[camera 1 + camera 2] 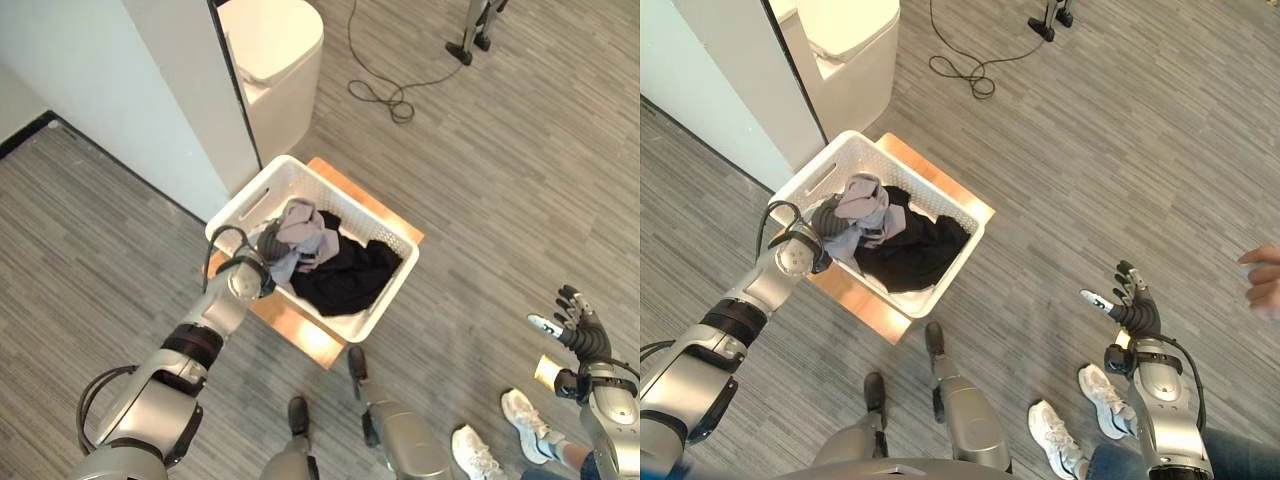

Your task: Pick up bed clothes into laundry basket.

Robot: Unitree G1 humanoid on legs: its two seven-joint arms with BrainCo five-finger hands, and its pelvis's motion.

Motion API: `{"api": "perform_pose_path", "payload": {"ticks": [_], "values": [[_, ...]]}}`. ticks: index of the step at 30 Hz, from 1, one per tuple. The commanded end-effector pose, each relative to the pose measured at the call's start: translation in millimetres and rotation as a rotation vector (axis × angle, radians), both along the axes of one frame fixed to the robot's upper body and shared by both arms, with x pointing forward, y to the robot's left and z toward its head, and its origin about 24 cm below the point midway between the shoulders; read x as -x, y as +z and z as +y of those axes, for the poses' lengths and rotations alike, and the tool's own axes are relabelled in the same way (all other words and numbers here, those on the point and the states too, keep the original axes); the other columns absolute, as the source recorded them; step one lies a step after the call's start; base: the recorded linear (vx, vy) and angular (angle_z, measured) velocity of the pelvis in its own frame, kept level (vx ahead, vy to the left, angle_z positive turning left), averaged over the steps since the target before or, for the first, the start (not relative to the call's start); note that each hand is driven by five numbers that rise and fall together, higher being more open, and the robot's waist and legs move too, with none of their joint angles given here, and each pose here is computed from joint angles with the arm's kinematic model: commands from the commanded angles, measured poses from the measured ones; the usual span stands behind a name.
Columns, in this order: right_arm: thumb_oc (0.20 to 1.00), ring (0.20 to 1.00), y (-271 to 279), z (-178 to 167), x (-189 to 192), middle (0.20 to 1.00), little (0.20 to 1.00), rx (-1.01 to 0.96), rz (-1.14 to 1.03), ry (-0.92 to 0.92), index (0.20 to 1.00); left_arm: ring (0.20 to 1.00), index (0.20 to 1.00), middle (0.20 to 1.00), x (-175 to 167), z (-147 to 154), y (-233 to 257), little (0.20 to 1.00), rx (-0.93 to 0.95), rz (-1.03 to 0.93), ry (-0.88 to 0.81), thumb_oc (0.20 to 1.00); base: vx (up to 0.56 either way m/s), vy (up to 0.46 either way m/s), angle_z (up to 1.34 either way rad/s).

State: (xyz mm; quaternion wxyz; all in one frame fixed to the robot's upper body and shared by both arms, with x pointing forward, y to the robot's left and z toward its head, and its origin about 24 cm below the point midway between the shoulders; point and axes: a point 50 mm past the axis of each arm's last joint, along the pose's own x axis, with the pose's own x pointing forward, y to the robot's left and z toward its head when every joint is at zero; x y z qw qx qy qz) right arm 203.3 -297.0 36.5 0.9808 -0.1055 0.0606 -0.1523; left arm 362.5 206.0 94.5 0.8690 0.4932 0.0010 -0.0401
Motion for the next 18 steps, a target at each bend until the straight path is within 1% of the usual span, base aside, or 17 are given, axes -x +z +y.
{"api": "perform_pose_path", "payload": {"ticks": [1,5,6,11,12,13,14,15,16,17,18], "values": [[1.000,1.000,31,-14,-5,1.000,1.000,0.075,-0.134,-0.034,1.000,1.000,1.000,1.000,-14,-17,38,1.000,-0.025,-0.137,-0.056,1.000,0.00,0.000,0.00],[1.000,1.000,30,-11,-7,1.000,1.000,0.075,-0.123,-0.011,1.000,1.000,1.000,1.000,-12,-25,50,1.000,0.001,-0.183,-0.099,1.000,0.00,0.002,0.02],[1.000,1.000,28,-11,-5,1.000,1.000,0.074,-0.112,-0.006,1.000,1.000,1.000,1.000,-7,-28,64,1.000,0.046,-0.235,-0.135,1.000,0.02,0.008,0.04],[1.000,1.000,27,-9,-7,1.000,1.000,0.075,-0.095,-0.001,1.000,1.000,1.000,1.000,13,-19,86,1.000,0.151,-0.327,-0.184,1.000,0.00,0.000,0.00],[1.000,1.000,27,-11,-5,1.000,1.000,0.071,-0.092,-0.007,1.000,1.000,1.000,1.000,21,-13,90,1.000,0.205,-0.340,-0.201,1.000,0.03,-0.009,0.03],[1.000,1.000,27,-11,-5,1.000,1.000,0.071,-0.090,-0.005,1.000,1.000,1.000,1.000,22,-12,90,1.000,0.206,-0.338,-0.200,1.000,0.05,-0.011,0.05],[1.000,1.000,26,-13,-4,1.000,1.000,0.073,-0.083,-0.017,1.000,1.000,1.000,1.000,31,0,90,1.000,0.254,-0.343,-0.196,1.000,0.03,-0.005,0.07],[1.000,1.000,26,-13,-4,1.000,1.000,0.074,-0.081,-0.014,1.000,1.000,1.000,1.000,33,1,89,1.000,0.255,-0.341,-0.194,1.000,0.05,-0.001,0.10],[1.000,1.000,29,-14,-7,1.000,1.000,0.074,-0.098,-0.022,1.000,1.000,1.000,1.000,46,14,86,1.000,0.374,-0.353,-0.186,1.000,0.02,0.005,0.15],[1.000,1.000,29,-13,-7,1.000,1.000,0.076,-0.095,-0.017,1.000,1.000,1.000,1.000,48,16,86,1.000,0.378,-0.351,-0.183,1.000,0.04,0.005,0.18],[1.000,1.000,31,-14,-8,1.000,1.000,0.073,-0.106,-0.023,1.000,1.000,1.000,1.000,55,25,86,1.000,0.438,-0.374,-0.166,1.000,0.06,0.000,0.17]]}}
